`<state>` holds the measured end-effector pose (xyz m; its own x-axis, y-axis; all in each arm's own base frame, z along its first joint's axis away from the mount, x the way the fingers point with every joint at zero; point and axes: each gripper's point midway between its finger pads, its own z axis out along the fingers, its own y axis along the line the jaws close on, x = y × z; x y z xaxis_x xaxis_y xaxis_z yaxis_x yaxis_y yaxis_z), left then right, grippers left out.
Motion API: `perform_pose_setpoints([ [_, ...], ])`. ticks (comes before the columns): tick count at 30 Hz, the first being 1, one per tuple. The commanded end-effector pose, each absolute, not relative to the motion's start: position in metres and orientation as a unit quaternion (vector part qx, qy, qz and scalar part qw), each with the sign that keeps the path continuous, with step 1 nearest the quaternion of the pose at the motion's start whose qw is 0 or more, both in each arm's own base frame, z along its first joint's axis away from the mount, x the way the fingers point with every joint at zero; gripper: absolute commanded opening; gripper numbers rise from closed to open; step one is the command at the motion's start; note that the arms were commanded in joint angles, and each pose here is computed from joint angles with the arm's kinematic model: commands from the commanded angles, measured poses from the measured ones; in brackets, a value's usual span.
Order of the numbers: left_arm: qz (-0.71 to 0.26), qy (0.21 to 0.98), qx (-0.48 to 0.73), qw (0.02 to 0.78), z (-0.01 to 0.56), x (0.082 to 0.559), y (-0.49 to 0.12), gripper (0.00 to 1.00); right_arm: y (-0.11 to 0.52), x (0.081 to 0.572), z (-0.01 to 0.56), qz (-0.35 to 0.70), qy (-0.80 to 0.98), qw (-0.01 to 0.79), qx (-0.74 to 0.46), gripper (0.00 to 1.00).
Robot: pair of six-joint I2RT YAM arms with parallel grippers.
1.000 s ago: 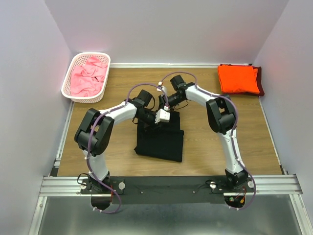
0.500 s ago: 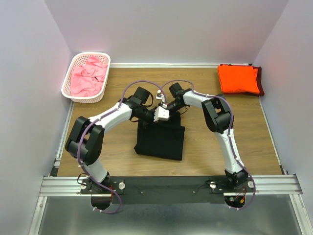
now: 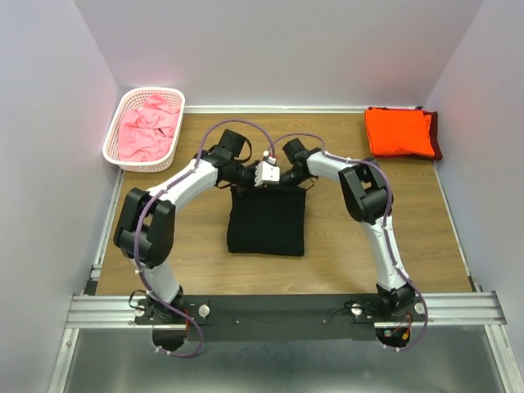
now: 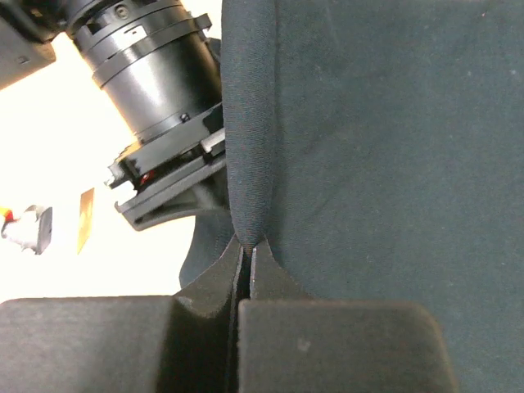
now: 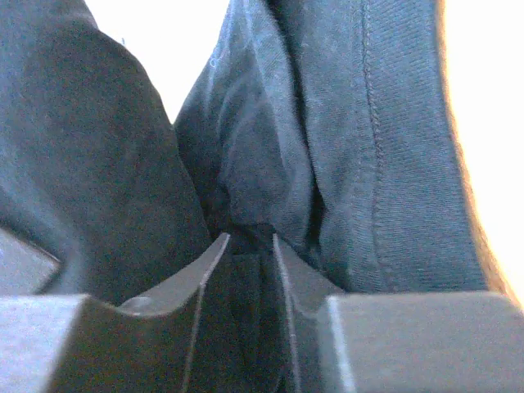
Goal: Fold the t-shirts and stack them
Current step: Fold the tshirt
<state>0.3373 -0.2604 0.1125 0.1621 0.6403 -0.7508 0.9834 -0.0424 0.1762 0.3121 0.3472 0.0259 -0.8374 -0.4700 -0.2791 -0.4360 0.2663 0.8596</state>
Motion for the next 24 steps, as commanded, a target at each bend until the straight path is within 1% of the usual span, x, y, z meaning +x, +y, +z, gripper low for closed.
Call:
perform_pose_setpoints([
  [1,-0.244,0.567,0.697,0.364,0.126,0.326,-0.263,0.00,0.343,0.342,0.036,-0.463,-0.819,-0.065,0.333,0.37],
  [6,-0.247,0.552,0.713,0.355,0.122,0.302,-0.264,0.00,0.345,0.369,0.076,-0.444,-0.810,-0.133,0.360,0.41],
  [10,-0.250,0.543,0.724,0.345,0.115,0.284,-0.265,0.00,0.341,0.383,0.078,-0.427,-0.809,-0.154,0.374,0.42],
  [12,-0.246,0.536,0.730,0.345,0.113,0.278,-0.268,0.00,0.338,0.382,0.070,-0.421,-0.807,-0.149,0.386,0.42],
  [16,-0.245,0.533,0.737,0.336,0.105,0.266,-0.269,0.00,0.330,0.377,0.033,-0.405,-0.814,-0.123,0.398,0.41],
  [20,-0.240,0.527,0.741,0.340,0.108,0.266,-0.269,0.00,0.325,0.366,0.004,-0.407,-0.816,-0.093,0.399,0.36],
  [24,-0.227,0.523,0.743,0.351,0.120,0.274,-0.270,0.00,0.324,0.356,-0.009,-0.422,-0.814,-0.070,0.394,0.35],
])
